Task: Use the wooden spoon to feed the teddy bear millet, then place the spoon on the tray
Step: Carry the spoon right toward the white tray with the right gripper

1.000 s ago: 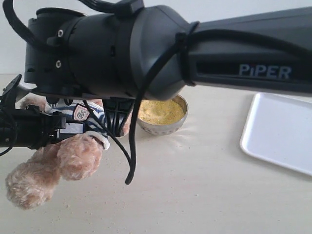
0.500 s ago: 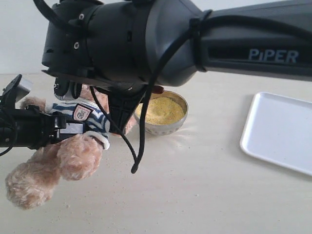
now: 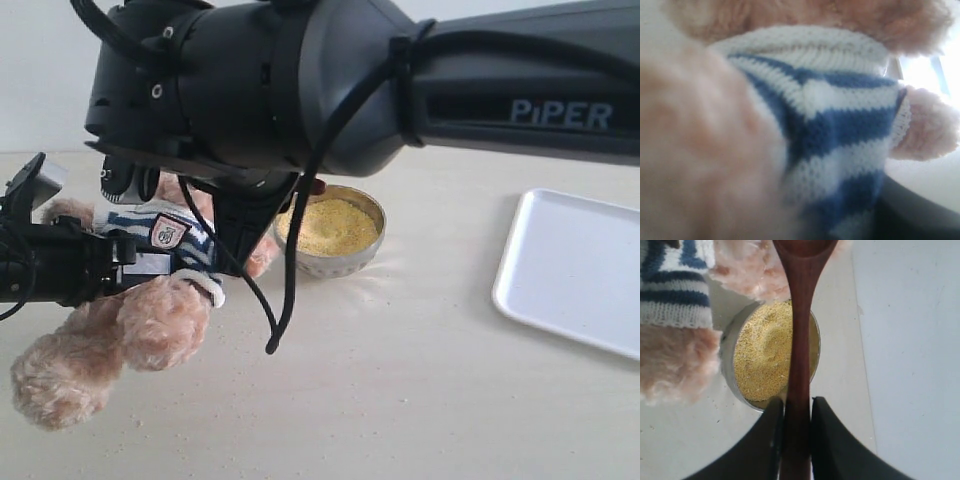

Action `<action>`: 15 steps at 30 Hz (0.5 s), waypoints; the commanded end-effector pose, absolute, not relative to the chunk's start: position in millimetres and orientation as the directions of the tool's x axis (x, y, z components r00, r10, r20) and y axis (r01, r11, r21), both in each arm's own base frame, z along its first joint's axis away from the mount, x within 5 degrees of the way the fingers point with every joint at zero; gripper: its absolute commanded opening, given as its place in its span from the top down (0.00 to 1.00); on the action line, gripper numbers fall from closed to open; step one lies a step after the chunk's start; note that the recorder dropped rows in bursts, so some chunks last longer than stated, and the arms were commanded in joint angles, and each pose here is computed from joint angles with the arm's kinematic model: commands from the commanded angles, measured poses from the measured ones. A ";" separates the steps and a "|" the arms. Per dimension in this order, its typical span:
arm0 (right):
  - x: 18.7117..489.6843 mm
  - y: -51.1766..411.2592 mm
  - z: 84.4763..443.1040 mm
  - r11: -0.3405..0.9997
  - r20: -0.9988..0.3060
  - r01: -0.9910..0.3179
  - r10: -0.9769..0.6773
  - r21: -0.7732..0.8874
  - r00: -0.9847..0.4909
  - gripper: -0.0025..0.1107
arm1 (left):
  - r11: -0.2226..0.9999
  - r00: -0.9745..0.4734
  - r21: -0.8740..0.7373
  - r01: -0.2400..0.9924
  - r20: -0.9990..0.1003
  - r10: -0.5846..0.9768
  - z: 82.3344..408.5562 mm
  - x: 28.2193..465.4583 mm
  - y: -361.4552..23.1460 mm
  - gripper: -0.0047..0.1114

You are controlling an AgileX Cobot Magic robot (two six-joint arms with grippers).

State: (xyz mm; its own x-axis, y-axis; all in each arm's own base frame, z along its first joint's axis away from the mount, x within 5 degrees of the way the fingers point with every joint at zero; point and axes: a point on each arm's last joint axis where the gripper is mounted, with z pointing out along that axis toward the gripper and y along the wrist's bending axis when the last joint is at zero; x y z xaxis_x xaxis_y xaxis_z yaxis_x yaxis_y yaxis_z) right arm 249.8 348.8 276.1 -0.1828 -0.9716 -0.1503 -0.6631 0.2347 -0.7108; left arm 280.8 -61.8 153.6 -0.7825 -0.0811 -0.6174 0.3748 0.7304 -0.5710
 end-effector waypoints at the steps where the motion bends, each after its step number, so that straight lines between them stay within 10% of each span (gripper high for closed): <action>1: 255.5 337.7 283.7 0.269 -0.155 -0.653 -0.961 -0.708 -0.228 0.98 | 0.721 -0.773 -0.574 0.389 -0.629 -0.084 156.7 282.0 -62.2 0.92; 15: 286.4 175.7 398.9 0.763 -0.508 -0.566 -0.637 -0.310 -0.580 0.98 | 0.718 -0.763 -0.576 0.391 -0.639 -0.097 160.2 285.8 -62.3 0.92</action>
State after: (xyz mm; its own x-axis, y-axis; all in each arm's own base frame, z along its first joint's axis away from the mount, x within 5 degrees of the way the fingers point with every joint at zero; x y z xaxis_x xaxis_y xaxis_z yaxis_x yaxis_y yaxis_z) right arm 290.7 196.9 384.3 -0.5548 -0.6830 -0.4750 -0.5847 0.7263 -0.3614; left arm 282.9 -61.8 155.4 -0.7757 -0.0784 -0.6262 0.3826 0.7307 -0.5654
